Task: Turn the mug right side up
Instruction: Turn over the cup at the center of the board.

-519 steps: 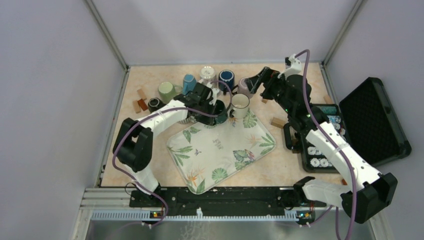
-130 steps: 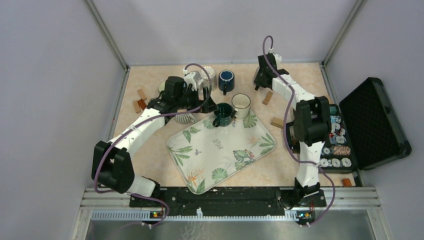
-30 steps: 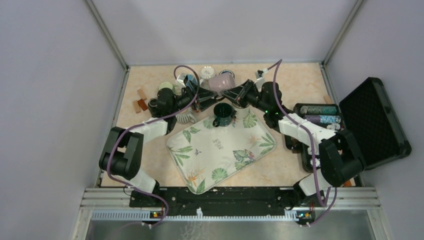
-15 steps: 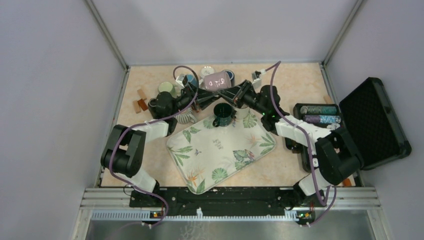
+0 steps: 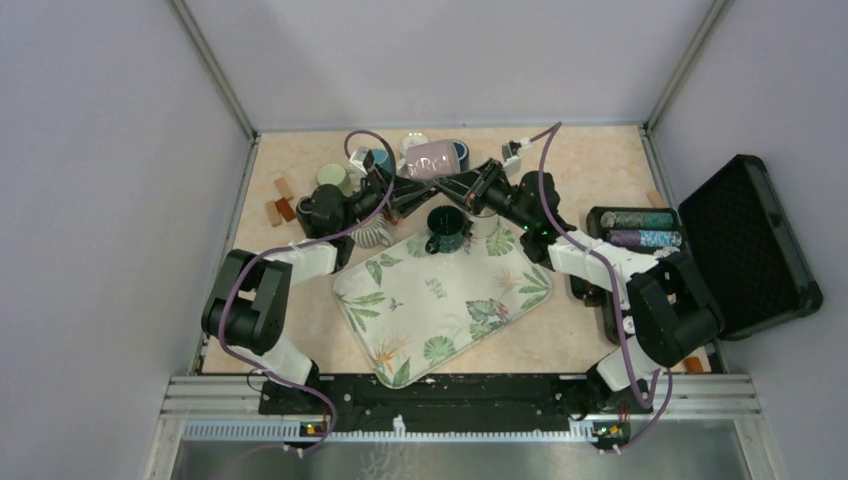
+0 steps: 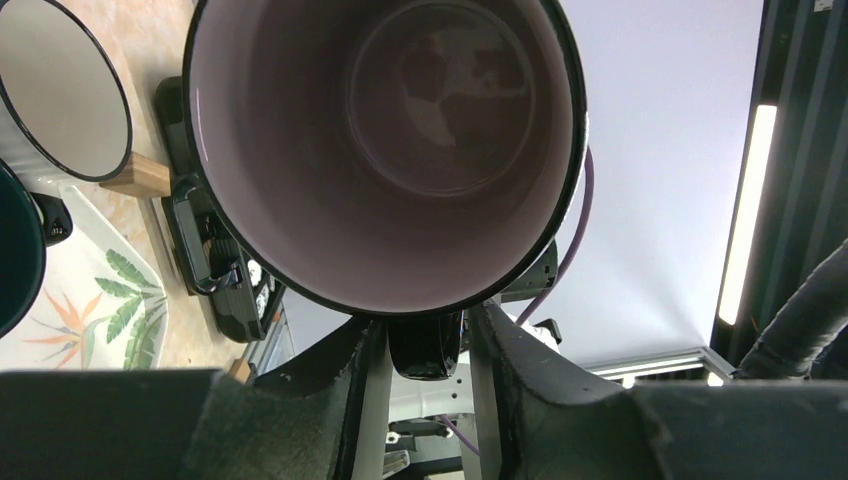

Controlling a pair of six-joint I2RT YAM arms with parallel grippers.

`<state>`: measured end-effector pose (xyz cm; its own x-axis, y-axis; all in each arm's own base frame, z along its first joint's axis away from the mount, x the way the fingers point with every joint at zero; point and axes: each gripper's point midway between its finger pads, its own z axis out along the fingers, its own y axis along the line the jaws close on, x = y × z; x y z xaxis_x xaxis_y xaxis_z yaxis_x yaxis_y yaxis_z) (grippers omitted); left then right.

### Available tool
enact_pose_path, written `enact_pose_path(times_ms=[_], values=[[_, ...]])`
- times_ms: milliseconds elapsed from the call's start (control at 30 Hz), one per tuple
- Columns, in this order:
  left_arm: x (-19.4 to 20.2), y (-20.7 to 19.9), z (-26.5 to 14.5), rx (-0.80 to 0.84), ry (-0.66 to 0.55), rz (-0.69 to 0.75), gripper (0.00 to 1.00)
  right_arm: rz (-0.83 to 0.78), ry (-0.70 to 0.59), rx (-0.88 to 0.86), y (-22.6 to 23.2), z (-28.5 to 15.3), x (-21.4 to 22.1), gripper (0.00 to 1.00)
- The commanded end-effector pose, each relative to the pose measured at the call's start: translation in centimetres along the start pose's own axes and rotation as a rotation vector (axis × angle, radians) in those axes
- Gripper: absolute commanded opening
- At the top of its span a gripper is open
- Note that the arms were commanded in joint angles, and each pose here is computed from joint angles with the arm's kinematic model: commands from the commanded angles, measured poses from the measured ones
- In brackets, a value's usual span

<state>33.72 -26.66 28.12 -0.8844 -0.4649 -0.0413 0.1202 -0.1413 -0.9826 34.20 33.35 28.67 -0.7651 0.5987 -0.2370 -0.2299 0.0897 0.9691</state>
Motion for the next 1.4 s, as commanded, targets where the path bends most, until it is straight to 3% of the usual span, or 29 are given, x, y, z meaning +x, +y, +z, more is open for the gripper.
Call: enact_pose_path(times_ms=[0,267,433,567,867,1100,1267,1367], values=[[1.0,-2.7,-0.2,0.093,0.029,0.08,0.36,-0.045,0.024,-0.115,2.8,0.2,1.1,0.0],[1.2,-2.9,-0.3,0.098,0.041,0.102,0.06,-0.064,0.028,-0.079,2.1,0.1,1.4,0.0],[1.3,-3.1,-0.2,0.089,0.042,0.16,0.0,-0.101,0.037,-0.029,1.5,0.2,1.4,0.02],[0.9,-3.5,-0.1,0.078,0.028,0.217,0.0,-0.122,0.037,-0.004,1.2,0.2,1.3,0.26],[-0.4,-4.3,-0.3,0.016,-0.03,0.334,0.0,-0.218,0.014,0.09,0.8,-0.4,0.5,0.56],[-1.6,-3.9,-0.9,-0.096,-0.062,0.435,0.0,-0.301,-0.02,0.193,0.2,-1.9,-0.3,0.85],[-1.9,-2.7,-2.2,-0.229,-0.062,0.502,0.0,-0.384,-0.035,0.281,-0.1,-3.4,-1.1,0.98],[-1.9,-2.0,-3.6,-0.333,-0.062,0.563,0.0,-0.446,-0.043,0.338,-0.1,-4.3,-1.7,0.99]])
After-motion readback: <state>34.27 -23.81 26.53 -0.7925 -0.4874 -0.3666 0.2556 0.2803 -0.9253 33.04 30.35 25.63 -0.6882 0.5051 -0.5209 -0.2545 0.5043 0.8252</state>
